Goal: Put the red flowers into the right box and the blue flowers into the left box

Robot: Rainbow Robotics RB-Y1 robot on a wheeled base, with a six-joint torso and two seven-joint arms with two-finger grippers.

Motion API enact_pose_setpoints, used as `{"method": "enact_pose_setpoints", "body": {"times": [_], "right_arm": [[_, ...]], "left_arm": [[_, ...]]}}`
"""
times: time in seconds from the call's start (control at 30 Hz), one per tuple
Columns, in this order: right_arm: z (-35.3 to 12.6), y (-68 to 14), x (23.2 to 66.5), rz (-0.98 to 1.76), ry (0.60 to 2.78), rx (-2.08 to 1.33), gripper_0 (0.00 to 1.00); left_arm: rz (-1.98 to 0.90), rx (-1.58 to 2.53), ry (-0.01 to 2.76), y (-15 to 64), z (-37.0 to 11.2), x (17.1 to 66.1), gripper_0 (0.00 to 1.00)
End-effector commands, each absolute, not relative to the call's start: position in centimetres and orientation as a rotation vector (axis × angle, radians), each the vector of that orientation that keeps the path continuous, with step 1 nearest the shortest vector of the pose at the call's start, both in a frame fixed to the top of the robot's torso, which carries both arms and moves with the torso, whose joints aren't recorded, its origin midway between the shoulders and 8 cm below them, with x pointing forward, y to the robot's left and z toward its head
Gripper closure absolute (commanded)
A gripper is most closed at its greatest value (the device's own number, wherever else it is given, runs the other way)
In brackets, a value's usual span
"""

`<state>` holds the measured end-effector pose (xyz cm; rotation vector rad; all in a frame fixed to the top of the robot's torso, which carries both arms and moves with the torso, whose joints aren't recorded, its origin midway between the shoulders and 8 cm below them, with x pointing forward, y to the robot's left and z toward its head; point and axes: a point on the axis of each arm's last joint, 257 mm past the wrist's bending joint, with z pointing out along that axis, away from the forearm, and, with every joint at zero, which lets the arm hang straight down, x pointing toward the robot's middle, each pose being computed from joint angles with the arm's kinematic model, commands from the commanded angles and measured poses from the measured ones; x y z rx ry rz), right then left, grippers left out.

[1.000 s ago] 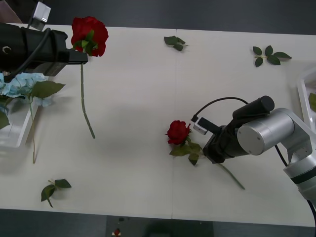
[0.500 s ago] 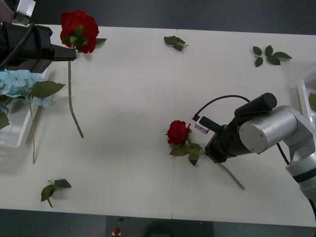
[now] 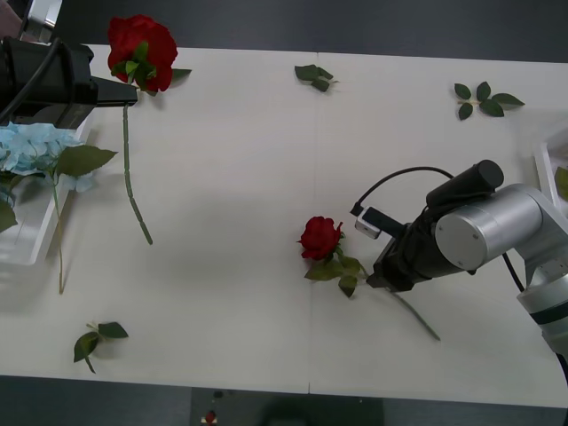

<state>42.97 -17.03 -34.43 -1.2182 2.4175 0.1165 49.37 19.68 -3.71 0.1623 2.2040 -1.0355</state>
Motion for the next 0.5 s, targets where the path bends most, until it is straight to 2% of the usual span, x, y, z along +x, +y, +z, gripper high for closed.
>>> {"method": "enact_pose_setpoints", "body": {"times": [0.03, 0.5], "right_arm": [[-33.6, -14.91, 43.88, 0.149, 2.4, -1.186, 0.06], [-34.03, -14.62, 44.03, 0.139, 2.405, -1.179, 0.06]], "left_arm": [[-0.997, 0.182, 2.164, 20.58, -2.59, 49.36, 1.0], [-0.983, 0.17, 2.152, 20.75, -2.45, 49.81, 1.0]]}}
